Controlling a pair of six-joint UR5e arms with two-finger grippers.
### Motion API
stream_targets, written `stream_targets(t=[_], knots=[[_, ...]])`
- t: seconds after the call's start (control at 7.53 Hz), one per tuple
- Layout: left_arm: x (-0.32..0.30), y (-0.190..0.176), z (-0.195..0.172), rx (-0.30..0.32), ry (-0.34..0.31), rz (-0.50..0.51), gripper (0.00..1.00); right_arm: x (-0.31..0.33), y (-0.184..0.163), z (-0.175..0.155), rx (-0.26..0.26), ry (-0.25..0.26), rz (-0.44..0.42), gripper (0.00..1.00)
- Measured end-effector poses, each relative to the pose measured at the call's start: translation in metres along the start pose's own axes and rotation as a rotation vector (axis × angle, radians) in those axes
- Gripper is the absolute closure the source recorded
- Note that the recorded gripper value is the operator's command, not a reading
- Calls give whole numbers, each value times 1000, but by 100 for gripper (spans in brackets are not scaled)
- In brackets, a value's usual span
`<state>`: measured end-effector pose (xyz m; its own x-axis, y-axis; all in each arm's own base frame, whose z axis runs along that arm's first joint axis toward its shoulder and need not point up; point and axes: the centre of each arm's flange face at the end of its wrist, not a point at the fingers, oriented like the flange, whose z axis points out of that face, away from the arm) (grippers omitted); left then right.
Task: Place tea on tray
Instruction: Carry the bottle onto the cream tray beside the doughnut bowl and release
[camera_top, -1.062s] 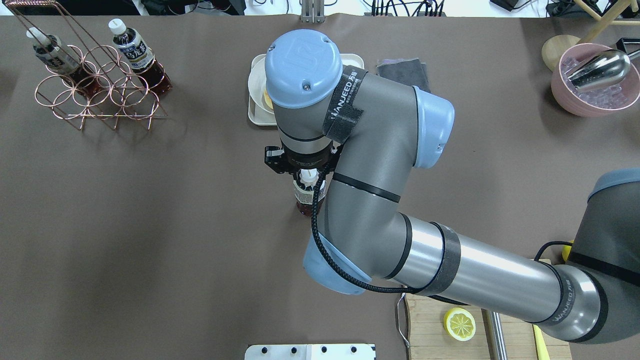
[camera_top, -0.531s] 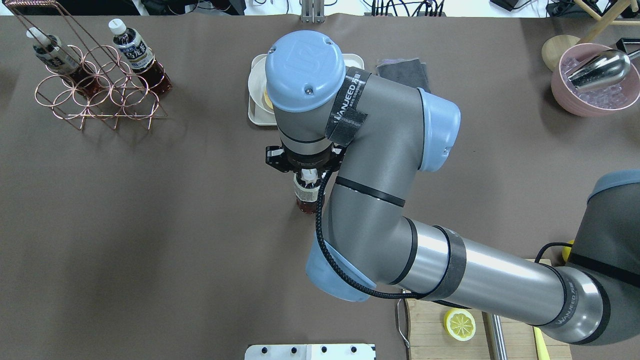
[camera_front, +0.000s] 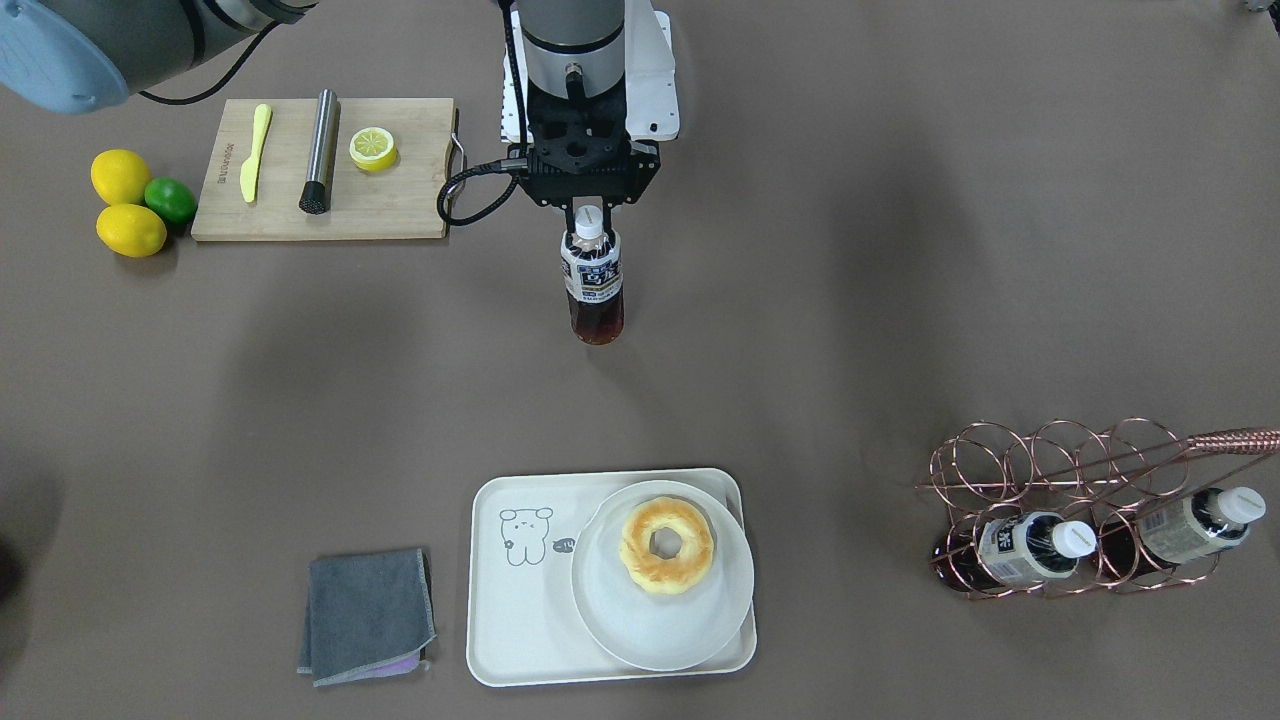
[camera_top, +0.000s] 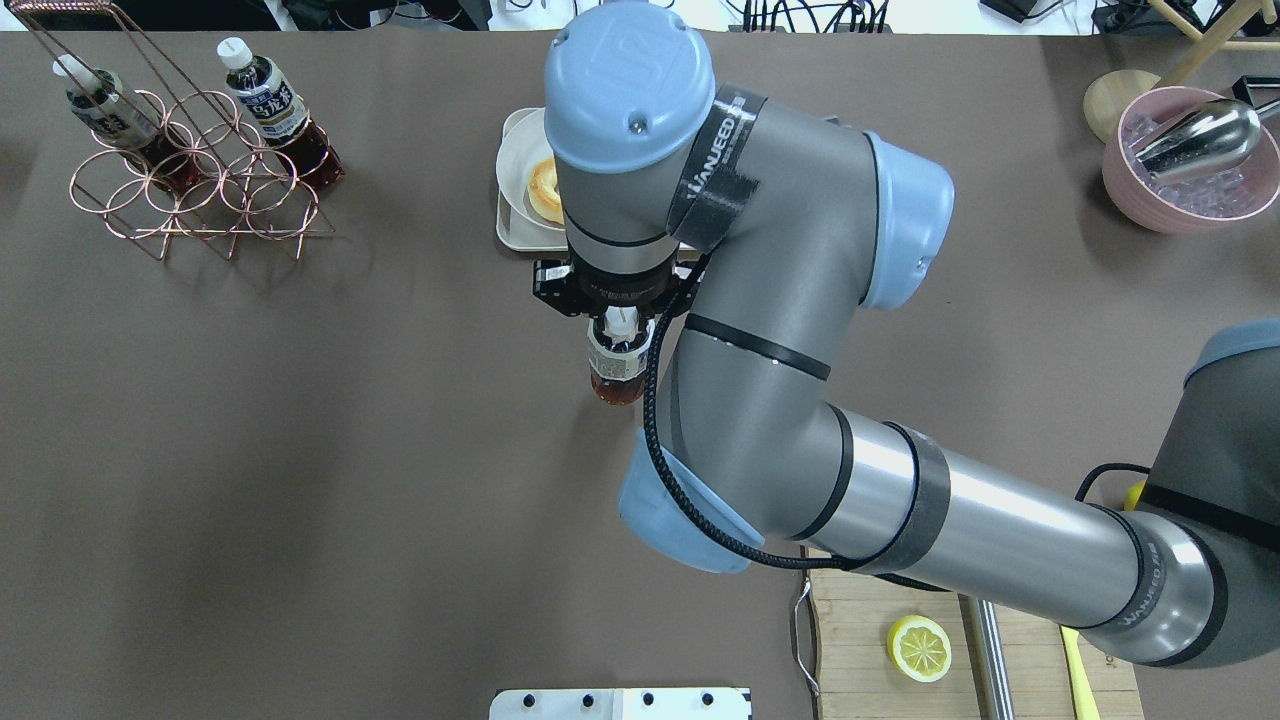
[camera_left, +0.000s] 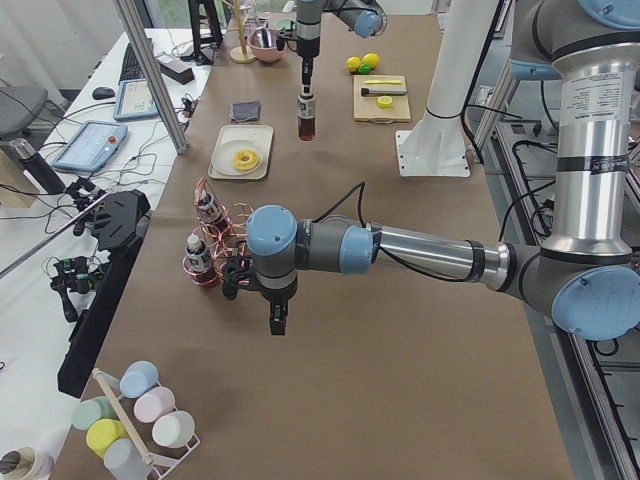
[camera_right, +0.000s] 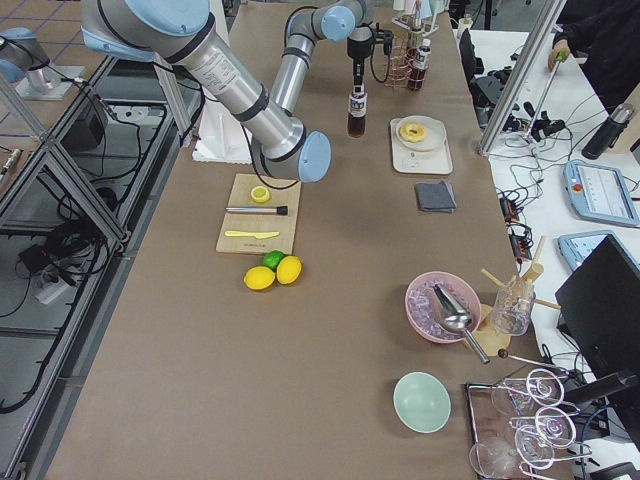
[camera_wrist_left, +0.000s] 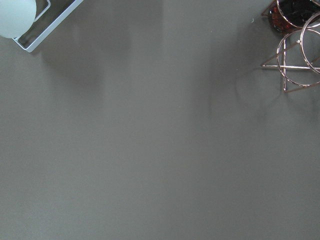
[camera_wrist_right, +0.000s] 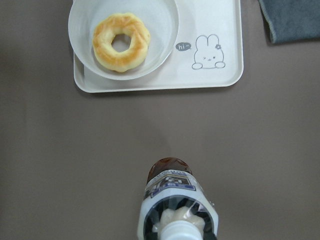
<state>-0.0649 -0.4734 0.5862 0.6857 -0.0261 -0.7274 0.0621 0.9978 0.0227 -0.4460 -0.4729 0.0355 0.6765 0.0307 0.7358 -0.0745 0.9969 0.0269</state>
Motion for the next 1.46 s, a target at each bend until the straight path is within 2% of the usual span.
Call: stream_targets(t=[0.27, 0.4, 0.53, 0.8, 1.06, 1.46], knots=[[3, -4, -2, 3, 0, 3, 2, 24, -68, -19, -20, 11, 21, 100], [4, -5, -2, 5, 0, 4, 2, 36, -108, -23, -26, 35, 25, 100], [5, -6, -2, 5, 1, 2, 2, 51, -148, -23, -27, 61, 24, 100], [4, -10, -1, 3, 2, 0, 2, 75, -217, -7, -16, 72, 34, 100], [4, -12, -1, 3, 1, 1, 2, 87, -250, 19, -1, 63, 33, 100], [2, -18, 1, -1, 1, 0, 2, 71, -245, 43, -8, 58, 12, 100]])
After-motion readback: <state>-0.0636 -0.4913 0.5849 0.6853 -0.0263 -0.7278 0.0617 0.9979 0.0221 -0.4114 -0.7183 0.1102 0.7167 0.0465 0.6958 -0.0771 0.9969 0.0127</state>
